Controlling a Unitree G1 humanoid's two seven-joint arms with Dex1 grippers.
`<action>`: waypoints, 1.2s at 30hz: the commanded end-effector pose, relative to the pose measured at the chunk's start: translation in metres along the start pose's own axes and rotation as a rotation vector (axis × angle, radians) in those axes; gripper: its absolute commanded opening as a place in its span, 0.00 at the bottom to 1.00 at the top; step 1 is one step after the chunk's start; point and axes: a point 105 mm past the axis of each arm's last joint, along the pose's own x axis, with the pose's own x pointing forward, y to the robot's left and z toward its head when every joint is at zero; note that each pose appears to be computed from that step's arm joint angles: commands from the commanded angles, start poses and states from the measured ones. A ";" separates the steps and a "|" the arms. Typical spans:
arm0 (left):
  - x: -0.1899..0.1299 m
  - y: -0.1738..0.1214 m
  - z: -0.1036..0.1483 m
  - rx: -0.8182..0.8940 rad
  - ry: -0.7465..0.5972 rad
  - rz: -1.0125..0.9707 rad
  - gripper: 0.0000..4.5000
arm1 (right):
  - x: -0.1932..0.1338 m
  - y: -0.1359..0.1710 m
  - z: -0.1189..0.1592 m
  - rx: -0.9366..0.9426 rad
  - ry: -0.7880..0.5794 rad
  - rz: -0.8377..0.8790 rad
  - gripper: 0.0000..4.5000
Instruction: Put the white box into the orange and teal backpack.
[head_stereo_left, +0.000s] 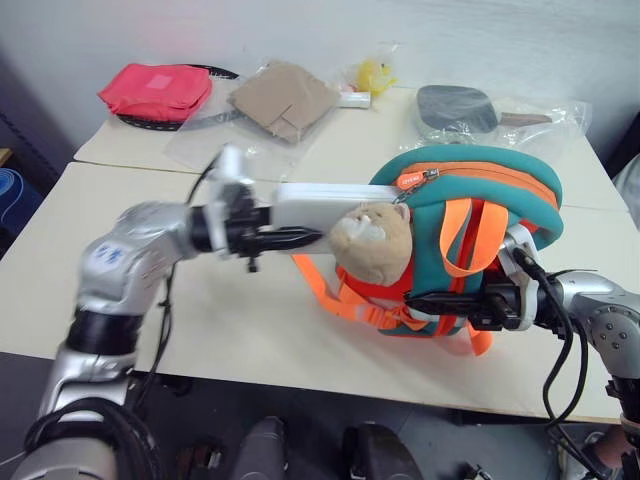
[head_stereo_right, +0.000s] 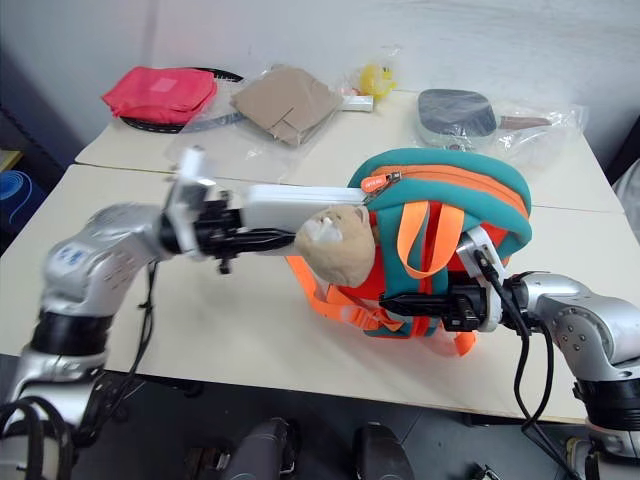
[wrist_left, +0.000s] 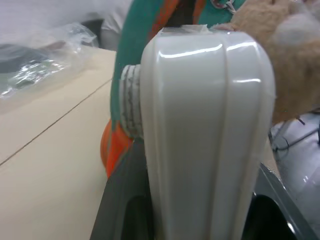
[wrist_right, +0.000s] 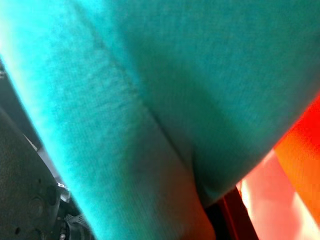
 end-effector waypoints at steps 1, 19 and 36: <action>0.031 0.002 -0.024 -0.028 0.149 -0.088 0.28 | 0.004 0.006 0.000 -0.035 0.024 0.036 0.00; -0.024 0.002 -0.019 0.117 -0.106 -0.038 1.00 | 0.005 0.000 -0.008 -0.049 -0.047 -0.062 0.00; -0.019 -0.059 0.020 0.221 -0.210 -0.043 1.00 | 0.003 -0.024 -0.012 -0.068 -0.043 -0.110 0.00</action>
